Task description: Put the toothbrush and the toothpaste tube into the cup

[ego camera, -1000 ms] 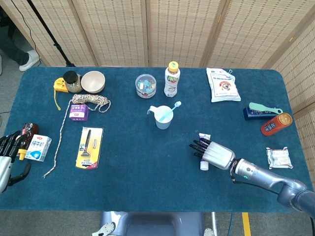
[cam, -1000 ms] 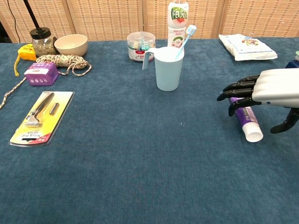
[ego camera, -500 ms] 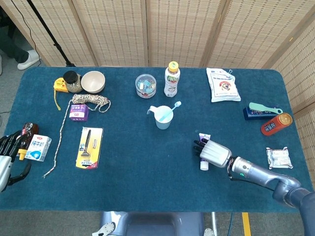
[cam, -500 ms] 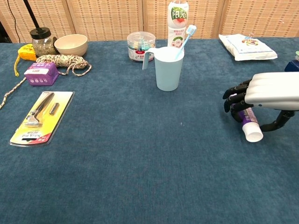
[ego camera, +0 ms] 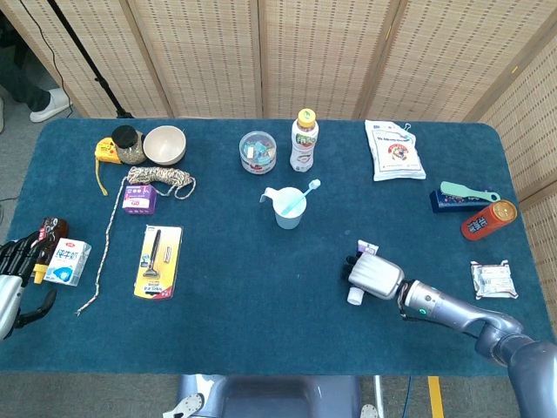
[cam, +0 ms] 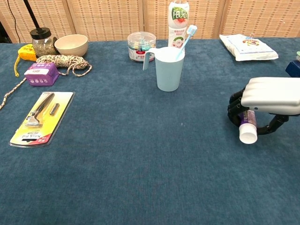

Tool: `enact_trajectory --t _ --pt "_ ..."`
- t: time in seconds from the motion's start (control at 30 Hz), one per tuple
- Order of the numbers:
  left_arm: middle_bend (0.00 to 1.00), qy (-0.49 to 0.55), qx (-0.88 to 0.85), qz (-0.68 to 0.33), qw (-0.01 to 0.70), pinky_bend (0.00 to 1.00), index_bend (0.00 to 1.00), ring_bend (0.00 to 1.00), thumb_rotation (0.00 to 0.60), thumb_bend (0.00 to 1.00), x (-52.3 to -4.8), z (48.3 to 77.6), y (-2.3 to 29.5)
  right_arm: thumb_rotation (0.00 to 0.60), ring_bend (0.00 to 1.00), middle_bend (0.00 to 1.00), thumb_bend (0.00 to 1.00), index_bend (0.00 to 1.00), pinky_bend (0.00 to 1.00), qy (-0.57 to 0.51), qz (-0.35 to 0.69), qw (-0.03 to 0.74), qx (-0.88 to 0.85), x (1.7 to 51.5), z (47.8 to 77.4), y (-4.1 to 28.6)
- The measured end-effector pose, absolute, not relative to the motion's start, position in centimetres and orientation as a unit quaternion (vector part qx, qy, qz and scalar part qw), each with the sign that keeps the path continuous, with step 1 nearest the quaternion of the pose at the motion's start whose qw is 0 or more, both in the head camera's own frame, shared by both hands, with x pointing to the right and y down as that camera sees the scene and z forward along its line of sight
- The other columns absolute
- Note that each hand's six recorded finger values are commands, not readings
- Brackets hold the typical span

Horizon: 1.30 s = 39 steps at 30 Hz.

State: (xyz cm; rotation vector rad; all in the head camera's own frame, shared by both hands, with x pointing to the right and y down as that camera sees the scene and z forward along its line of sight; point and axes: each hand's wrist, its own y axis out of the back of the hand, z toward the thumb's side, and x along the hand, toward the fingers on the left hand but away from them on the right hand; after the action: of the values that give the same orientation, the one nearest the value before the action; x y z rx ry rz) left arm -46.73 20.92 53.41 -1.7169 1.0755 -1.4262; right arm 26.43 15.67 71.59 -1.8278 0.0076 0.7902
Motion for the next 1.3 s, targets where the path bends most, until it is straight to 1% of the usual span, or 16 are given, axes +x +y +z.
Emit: enact_trajectory --t 0.17,0.37,0.57,0.73,0.9,1.2,1.3 --pt "0.0 0.409 -0.657 -0.544 0.325 0.0 0.0 0.0 0.6 0.37 -46.7 53.5 20.9 0.6 0.38 0.5 0.42 0.64 0.55 -0.049 0.323 0.519 -0.79 26.5 70.4 15.0" --pt "0.0 0.406 -0.661 -0.542 0.323 0.0 0.0 0.0 0.6 0.37 -46.5 53.5 21.0 0.6 0.38 0.5 0.42 0.64 0.55 -0.127 0.312 0.464 -0.82 26.1 68.5 14.2" --pt "0.0 0.404 -0.664 -0.541 0.321 0.0 0.0 0.0 0.6 0.37 -46.5 53.5 21.0 0.6 0.38 0.51 0.44 0.64 0.55 -0.221 0.292 0.375 -0.852 24.9 65.7 12.8" --pt "0.0 0.404 -0.666 -0.539 0.32 0.0 0.0 0.0 0.6 0.37 -46.5 53.5 21.0 0.6 0.38 0.51 0.44 0.64 0.55 -0.297 0.28 0.313 -0.858 23.4 63.0 10.4" --pt "0.0 0.404 -0.668 -0.538 0.318 0.0 0.0 0.0 0.6 0.37 -46.6 53.5 21.0 0.6 0.38 0.51 0.44 0.64 0.55 -0.349 0.271 0.292 -0.848 21.8 60.8 7.2" --pt "0.0 0.411 -0.67 -0.531 0.317 0.0 0.0 0.0 0.6 0.37 -46.9 53.1 20.9 0.6 0.38 0.51 0.44 0.64 0.55 -0.395 0.254 0.296 -0.832 18.6 58.1 3.4" --pt "0.0 0.411 -0.67 -0.531 0.316 0.0 0.0 0.0 0.6 0.37 -47.1 53.1 20.9 0.6 0.38 0.51 0.44 0.64 0.55 -0.407 0.254 0.294 -0.827 17.7 57.7 2.4"
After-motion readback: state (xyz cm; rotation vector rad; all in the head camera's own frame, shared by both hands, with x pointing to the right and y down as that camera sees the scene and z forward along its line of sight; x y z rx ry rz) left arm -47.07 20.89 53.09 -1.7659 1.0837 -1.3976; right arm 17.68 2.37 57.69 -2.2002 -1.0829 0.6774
